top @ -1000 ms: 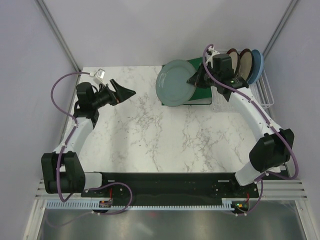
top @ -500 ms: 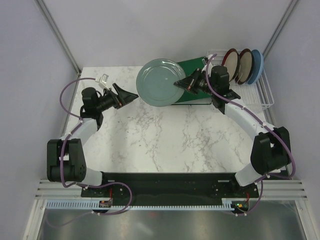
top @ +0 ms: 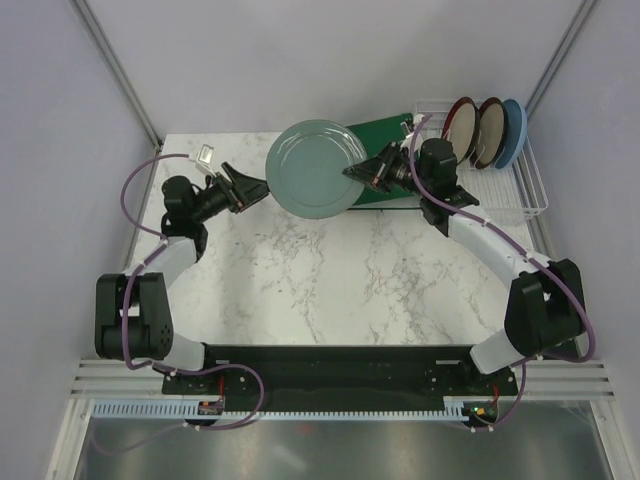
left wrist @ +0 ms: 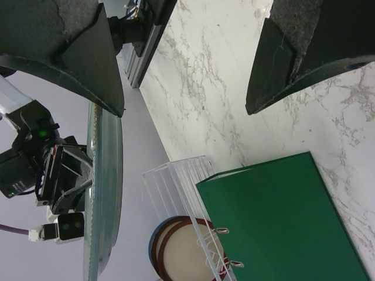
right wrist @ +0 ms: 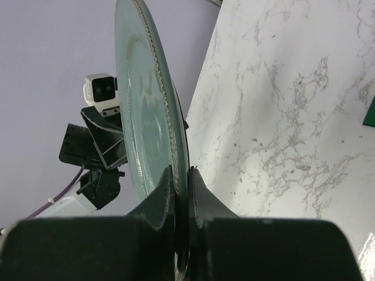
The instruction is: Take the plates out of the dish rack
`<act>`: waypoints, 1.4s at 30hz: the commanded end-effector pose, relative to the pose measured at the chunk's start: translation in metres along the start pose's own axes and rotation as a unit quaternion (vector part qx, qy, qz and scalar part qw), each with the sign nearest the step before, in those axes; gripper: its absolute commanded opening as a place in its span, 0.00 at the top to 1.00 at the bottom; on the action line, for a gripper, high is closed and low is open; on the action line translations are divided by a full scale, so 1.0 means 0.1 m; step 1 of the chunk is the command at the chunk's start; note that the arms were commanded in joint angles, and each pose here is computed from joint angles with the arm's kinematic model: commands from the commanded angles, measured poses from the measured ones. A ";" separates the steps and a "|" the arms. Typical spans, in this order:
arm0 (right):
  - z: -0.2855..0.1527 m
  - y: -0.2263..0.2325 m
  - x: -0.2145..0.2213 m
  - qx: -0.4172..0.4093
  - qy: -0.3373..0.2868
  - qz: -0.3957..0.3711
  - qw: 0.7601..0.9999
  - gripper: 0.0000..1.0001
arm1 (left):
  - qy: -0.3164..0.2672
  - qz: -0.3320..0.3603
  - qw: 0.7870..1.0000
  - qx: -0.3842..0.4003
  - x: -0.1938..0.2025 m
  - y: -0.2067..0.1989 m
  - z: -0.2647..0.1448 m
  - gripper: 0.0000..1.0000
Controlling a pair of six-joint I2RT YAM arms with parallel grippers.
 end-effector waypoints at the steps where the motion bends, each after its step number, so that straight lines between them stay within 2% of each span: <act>1: -0.18 0.60 -0.32 -0.052 -0.062 -0.077 0.994 1.00 | -0.018 0.015 1.000 0.004 -0.04 -0.11 -0.04 0.10; 8: -0.20 0.51 -0.40 -0.026 -0.082 -0.088 0.992 1.00 | -0.051 0.051 0.996 -0.053 -0.13 -0.13 -0.19 0.08; 14: -0.11 0.41 -0.31 -0.037 -0.062 -0.065 0.995 1.00 | -0.048 0.063 0.996 -0.037 -0.20 -0.28 -0.18 0.08; 20: 0.01 0.45 -0.19 -0.056 -0.034 -0.054 0.996 1.00 | -0.025 0.029 0.999 -0.018 -0.10 -0.16 -0.09 0.10; 23: 0.09 0.41 -0.06 -0.053 -0.020 -0.044 0.997 1.00 | -0.040 0.020 0.999 0.012 -0.20 -0.23 -0.02 0.11; 26: 0.19 0.45 0.10 -0.070 -0.002 -0.033 0.997 1.00 | -0.025 0.025 0.999 0.035 -0.17 -0.40 0.18 0.11; 29: 0.26 0.52 0.22 -0.088 0.007 -0.026 0.996 1.00 | -0.017 0.022 0.999 0.038 -0.12 -0.40 0.28 0.19; 31: 0.28 0.53 0.24 -0.087 0.009 -0.029 0.996 1.00 | -0.008 0.019 0.999 0.038 -0.07 -0.35 0.31 0.42; 32: 0.28 0.54 0.24 -0.087 0.008 -0.032 0.996 1.00 | -0.005 0.015 0.999 0.034 -0.04 -0.32 0.31 0.64; 34: 0.27 0.52 0.23 -0.076 0.005 -0.035 0.996 1.00 | -0.004 0.007 1.000 0.016 0.00 -0.25 0.29 0.82; 35: 0.26 0.52 0.22 -0.073 0.004 -0.046 0.996 1.00 | -0.003 0.007 1.000 0.009 0.01 -0.23 0.28 0.98; 40: 0.24 0.47 0.20 -0.049 0.002 -0.060 0.997 1.00 | 0.002 0.025 1.000 -0.013 0.01 -0.19 0.26 0.98; 42: 0.23 0.41 0.19 -0.033 -0.002 -0.067 0.997 1.00 | 0.008 0.031 0.999 -0.022 0.01 -0.19 0.25 0.83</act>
Point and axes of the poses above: each gripper's point midway between its finger pads, its own z axis out along the fingers, its own y axis along the line the jaws close on, x = y × z, the point moved 1 cm from there along -z, back along the fingers, and after that the axes turned 3 degrees about z, right-handed, at the moved point
